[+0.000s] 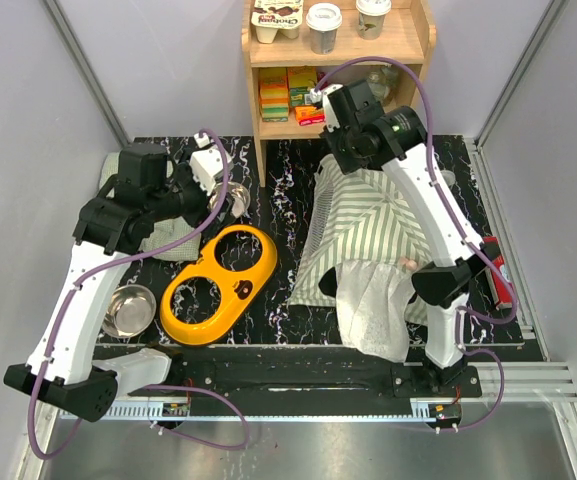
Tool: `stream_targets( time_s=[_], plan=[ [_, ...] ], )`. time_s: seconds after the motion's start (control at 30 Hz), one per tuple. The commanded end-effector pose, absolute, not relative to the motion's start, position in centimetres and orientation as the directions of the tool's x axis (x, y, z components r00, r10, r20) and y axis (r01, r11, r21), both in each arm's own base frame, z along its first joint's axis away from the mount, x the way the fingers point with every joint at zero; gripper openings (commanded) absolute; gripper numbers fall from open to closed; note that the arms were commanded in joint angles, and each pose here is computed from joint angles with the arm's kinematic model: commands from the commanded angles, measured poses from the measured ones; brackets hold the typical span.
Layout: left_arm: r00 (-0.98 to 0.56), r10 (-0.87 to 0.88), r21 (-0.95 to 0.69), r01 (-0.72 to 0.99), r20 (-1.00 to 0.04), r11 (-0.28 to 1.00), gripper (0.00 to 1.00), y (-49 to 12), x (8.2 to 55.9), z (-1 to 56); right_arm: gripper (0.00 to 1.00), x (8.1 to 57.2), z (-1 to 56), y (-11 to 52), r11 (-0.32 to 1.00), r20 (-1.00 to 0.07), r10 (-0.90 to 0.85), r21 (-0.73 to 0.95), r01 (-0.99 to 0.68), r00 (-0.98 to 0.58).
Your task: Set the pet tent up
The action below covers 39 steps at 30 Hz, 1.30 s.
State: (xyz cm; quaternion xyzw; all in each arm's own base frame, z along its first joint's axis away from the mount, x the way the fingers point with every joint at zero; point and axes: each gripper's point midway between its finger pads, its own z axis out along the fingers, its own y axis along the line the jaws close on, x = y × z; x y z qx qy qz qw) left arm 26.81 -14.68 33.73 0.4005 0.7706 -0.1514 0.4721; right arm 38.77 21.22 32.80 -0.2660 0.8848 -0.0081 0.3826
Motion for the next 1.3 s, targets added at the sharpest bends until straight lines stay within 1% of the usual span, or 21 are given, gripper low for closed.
stream_targets(
  time_s=[0.0, 0.03, 0.2, 0.27, 0.37, 0.4, 0.43, 0.57, 0.6, 0.7, 0.73, 0.8, 0.83, 0.9, 0.97, 1.03, 1.1, 1.17, 1.23, 1.27],
  plan=[
    [-0.184, 0.452, 0.163, 0.763, -0.873, 0.625, 0.89, -15.2, 27.5, 34.5, 0.00, 40.5, 32.7, 21.4, 0.928, -0.719, -0.338, -0.147, -0.342, -0.607],
    [-0.185, 0.452, 0.162, 0.763, -0.873, 0.626, 0.89, -15.2, 27.6, 34.4, 0.00, 40.9, 32.7, 21.6, 0.945, -0.734, -0.283, -0.104, -0.310, -0.617],
    [-0.185, 0.441, 0.144, 0.777, -0.878, 0.613, 0.89, -15.7, 27.6, 34.2, 0.00, 42.8, 35.1, 21.9, 0.965, -0.814, -0.162, -0.013, -0.261, -0.558],
    [-0.183, 0.442, 0.144, 0.779, -0.878, 0.610, 0.89, -15.8, 27.7, 34.2, 0.00, 42.9, 35.4, 21.9, 0.966, -0.823, -0.155, -0.011, -0.259, -0.547],
    [-0.199, 0.452, 0.146, 0.770, -0.869, 0.621, 0.89, -15.5, 27.8, 33.4, 0.01, 42.7, 33.6, 21.8, 0.963, -0.792, -0.185, -0.029, -0.267, -0.582],
    [-0.214, 0.456, 0.149, 0.756, -0.864, 0.637, 0.89, -15.2, 28.2, 32.9, 0.07, 42.6, 32.9, 21.7, 0.963, -0.781, -0.193, -0.034, -0.268, -0.594],
    [-0.229, 0.458, 0.154, 0.738, -0.859, 0.657, 0.89, -14.8, 28.7, 32.4, 0.15, 42.4, 32.2, 21.6, 0.962, -0.769, -0.202, -0.041, -0.268, -0.607],
    [-0.313, 0.493, 0.215, 0.624, -0.812, 0.751, 0.90, -12.1, 31.5, 29.2, 0.51, 42.3, 31.6, 21.5, 0.961, -0.768, -0.210, -0.048, -0.272, -0.605],
    [-0.333, 0.497, 0.230, 0.596, -0.801, 0.769, 0.93, -11.4, 32.1, 28.5, 0.54, 42.2, 31.8, 21.5, 0.959, -0.774, -0.211, -0.044, -0.280, -0.597],
    [-0.397, 0.503, 0.265, 0.518, -0.768, 0.813, 0.98, -8.8, 33.9, 26.3, 0.75, 41.8, 33.3, 22.0, 0.941, -0.804, -0.227, -0.036, -0.336, -0.549],
    [-0.423, 0.494, 0.271, 0.486, -0.760, 0.831, 0.98, -7.7, 34.6, 25.7, 0.82, 41.7, 33.9, 22.1, 0.936, -0.816, -0.232, -0.039, -0.350, -0.530],
    [-0.468, 0.490, 0.277, 0.452, -0.736, 0.848, 0.98, -6.5, 35.3, 24.6, 0.93, 41.7, 35.0, 22.2, 0.932, -0.837, -0.226, -0.038, -0.360, -0.498],
    [-0.478, 0.501, 0.279, 0.461, -0.721, 0.842, 0.96, -6.5, 35.3, 24.2, 0.99, 41.6, 35.8, 22.1, 0.924, -0.849, -0.245, -0.058, -0.378, -0.468],
    [-0.452, 0.511, 0.228, 0.544, -0.731, 0.807, 0.92, -8.0, 34.2, 24.0, 0.99, 41.2, 37.5, 22.2, 0.912, -0.873, -0.250, -0.068, -0.404, -0.418],
    [-0.364, 0.529, 0.208, 0.639, -0.767, 0.741, 0.91, -10.2, 32.5, 24.9, 0.99, 40.3, 39.7, 22.4, 0.897, -0.903, -0.242, -0.069, -0.436, -0.354],
    [-0.275, 0.548, 0.222, 0.704, -0.790, 0.674, 0.91, -12.0, 31.1, 25.9, 0.99, 38.8, 42.1, 23.0, 0.861, -0.932, -0.233, -0.065, -0.505, -0.278],
    [-0.273, 0.534, 0.179, 0.741, -0.800, 0.647, 0.91, -13.2, 30.2, 26.7, 0.99, 36.8, 44.7, 23.4, 0.822, -0.959, -0.198, -0.051, -0.568, -0.201],
    [-0.275, 0.522, 0.131, 0.779, -0.807, 0.614, 0.91, -14.7, 29.4, 26.9, 0.99, 34.4, 46.9, 22.9, 0.801, -0.978, -0.156, -0.044, -0.597, -0.137],
    [-0.239, 0.517, 0.094, 0.839, -0.822, 0.536, 0.91, -17.1, 27.8, 27.2, 0.99, 32.1, 47.7, 22.1, 0.794, -0.986, -0.124, -0.030, -0.608, -0.113],
    [-0.225, 0.515, 0.069, 0.868, -0.827, 0.491, 0.91, -18.3, 26.8, 27.3, 0.99, 31.2, 47.3, 21.8, 0.790, -0.986, -0.115, -0.015, -0.613, -0.124]
  ],
)
